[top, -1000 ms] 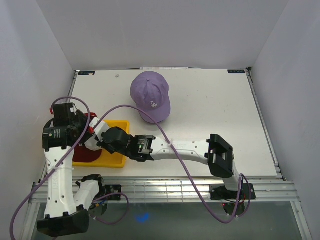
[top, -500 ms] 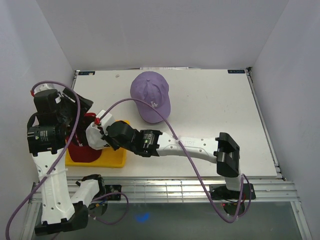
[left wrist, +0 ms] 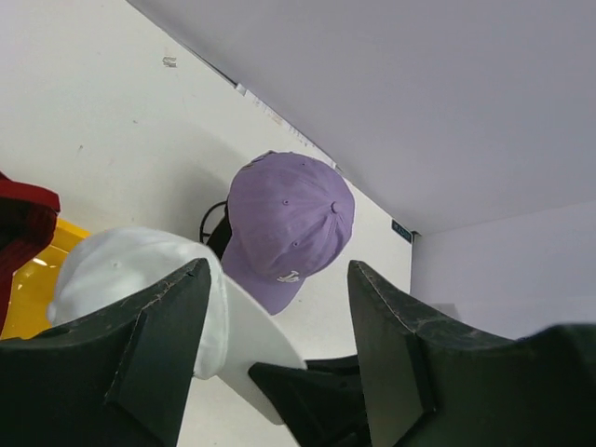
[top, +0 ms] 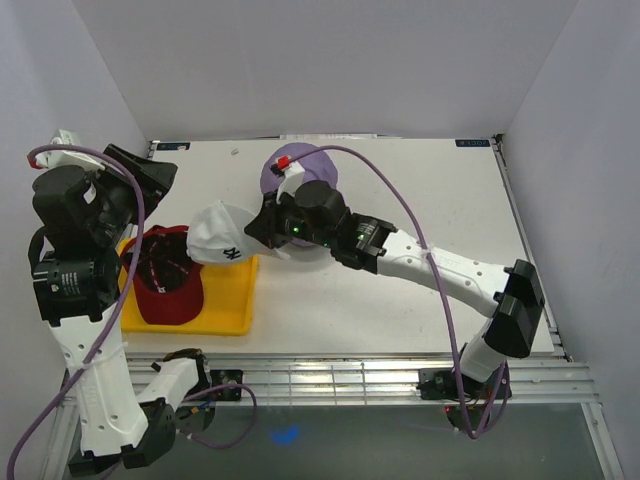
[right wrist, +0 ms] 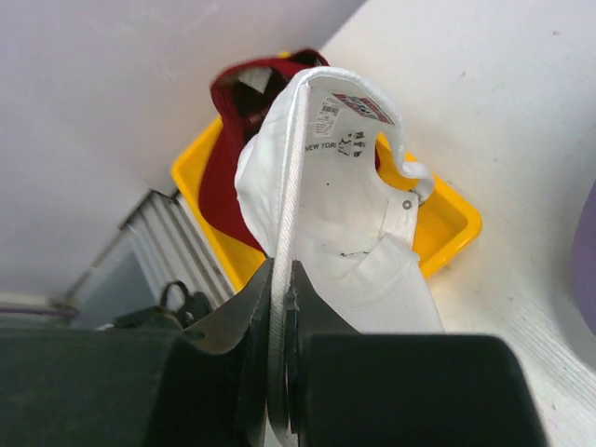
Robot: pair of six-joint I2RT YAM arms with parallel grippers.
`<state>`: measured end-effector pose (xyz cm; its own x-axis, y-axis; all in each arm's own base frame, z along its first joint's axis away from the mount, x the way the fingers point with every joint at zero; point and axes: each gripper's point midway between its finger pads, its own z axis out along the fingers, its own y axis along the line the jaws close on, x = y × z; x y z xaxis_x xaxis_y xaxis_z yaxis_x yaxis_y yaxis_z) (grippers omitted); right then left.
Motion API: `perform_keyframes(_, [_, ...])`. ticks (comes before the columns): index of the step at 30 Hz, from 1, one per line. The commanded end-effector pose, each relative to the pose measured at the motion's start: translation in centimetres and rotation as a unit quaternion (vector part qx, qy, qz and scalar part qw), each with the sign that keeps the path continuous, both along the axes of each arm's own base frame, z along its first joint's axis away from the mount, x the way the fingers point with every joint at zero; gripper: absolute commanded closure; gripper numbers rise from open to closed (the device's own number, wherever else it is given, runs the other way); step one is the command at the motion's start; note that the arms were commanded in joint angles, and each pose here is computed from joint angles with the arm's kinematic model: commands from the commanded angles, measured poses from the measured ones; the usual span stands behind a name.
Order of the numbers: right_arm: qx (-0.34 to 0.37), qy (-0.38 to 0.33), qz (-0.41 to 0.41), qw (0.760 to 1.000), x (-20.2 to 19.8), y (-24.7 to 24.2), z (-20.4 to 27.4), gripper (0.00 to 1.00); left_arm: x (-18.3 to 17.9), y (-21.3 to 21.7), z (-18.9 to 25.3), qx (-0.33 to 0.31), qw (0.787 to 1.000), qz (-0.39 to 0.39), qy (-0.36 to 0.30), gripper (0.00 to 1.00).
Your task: Stack the hats
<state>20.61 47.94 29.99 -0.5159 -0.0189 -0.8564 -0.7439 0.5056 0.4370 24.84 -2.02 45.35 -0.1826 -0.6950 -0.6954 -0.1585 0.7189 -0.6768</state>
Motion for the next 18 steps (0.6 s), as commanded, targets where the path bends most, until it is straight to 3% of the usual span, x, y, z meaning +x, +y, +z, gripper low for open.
perform_keyframes(1, [0.155, 0.033, 0.02, 0.987, 0.5, -1.1, 8.3, 0.92, -0.9, -1.0, 0.4, 0.005, 0.999, -0.029, -0.02, 0.29])
perform_keyframes(5, [0.219, 0.05, 0.002, 0.975, 2.8, -2.7, 11.8, 0.92, -1.9, -1.4, -1.3, -0.002, 0.999, -0.035, -0.01, 0.3])
perform_keyframes(9, [0.318, 0.084, -0.028, 0.944, 6.1, -5.6, 15.5, 0.92, -2.8, -1.5, -4.1, -0.011, 0.999, -0.03, 0.01, 0.3])
perform_keyframes(16, [0.464, 0.121, -0.114, 0.87, 13.4, -12.6, 20.4, 0.92, -3.6, -1.7, -7.7, -0.017, 0.998, -0.033, 0.041, 0.31])
perform_keyframes(18, [0.495, 0.155, -0.131, 0.845, 14.1, -13.8, 19.2, 0.92, -3.7, -1.8, -8.5, -0.02, 0.998, -0.033, 0.05, 0.31])
